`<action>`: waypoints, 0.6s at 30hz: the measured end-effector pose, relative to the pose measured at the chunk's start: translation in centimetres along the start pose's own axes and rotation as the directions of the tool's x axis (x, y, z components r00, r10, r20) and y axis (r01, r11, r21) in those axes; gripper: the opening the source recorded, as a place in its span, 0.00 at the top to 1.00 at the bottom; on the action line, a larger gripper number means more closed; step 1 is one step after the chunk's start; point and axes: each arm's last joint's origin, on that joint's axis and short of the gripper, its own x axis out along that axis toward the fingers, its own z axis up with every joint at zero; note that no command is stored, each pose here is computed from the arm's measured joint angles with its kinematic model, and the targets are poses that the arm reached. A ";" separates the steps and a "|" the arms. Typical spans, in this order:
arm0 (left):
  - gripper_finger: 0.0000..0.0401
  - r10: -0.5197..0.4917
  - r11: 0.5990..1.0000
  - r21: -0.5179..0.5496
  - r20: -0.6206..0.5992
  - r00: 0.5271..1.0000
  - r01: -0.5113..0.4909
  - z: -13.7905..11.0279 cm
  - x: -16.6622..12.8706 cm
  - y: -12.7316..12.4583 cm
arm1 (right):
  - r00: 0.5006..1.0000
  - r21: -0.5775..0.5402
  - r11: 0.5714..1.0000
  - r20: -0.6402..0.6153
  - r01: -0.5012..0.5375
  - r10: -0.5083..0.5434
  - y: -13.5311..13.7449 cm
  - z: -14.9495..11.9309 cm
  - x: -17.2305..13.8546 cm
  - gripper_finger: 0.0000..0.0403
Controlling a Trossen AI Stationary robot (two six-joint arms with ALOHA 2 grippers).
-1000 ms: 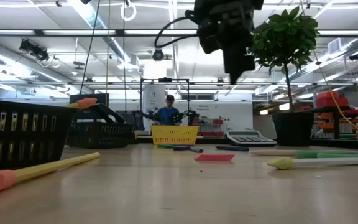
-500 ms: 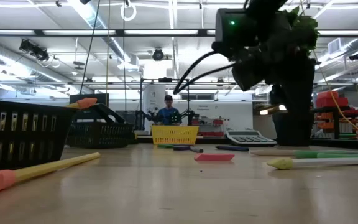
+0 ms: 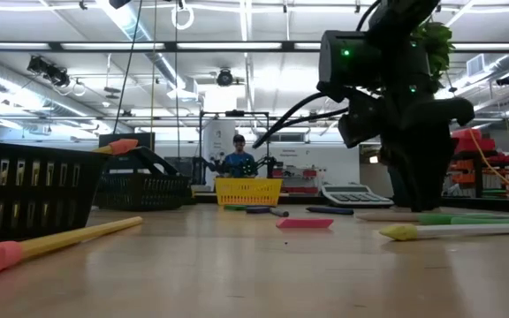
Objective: Sort crayons/erasers/pens/pencils in bins
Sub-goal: Put the light pink pen into the top yellow basket
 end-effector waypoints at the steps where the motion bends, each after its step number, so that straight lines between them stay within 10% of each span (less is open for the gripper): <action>1: 0.65 -0.004 1.000 -0.001 -0.002 1.000 0.004 0.0 0.0 0.0 | 1.000 -0.007 1.000 0.006 0.003 -0.003 0.1 0.0 0.1 0.55; 18: 0.65 0.001 1.000 -0.019 -0.014 1.000 -0.002 -0.1 0.0 0.0 | 0.991 -0.111 0.988 0.088 0.109 -0.099 1.6 -1.7 2.4 0.58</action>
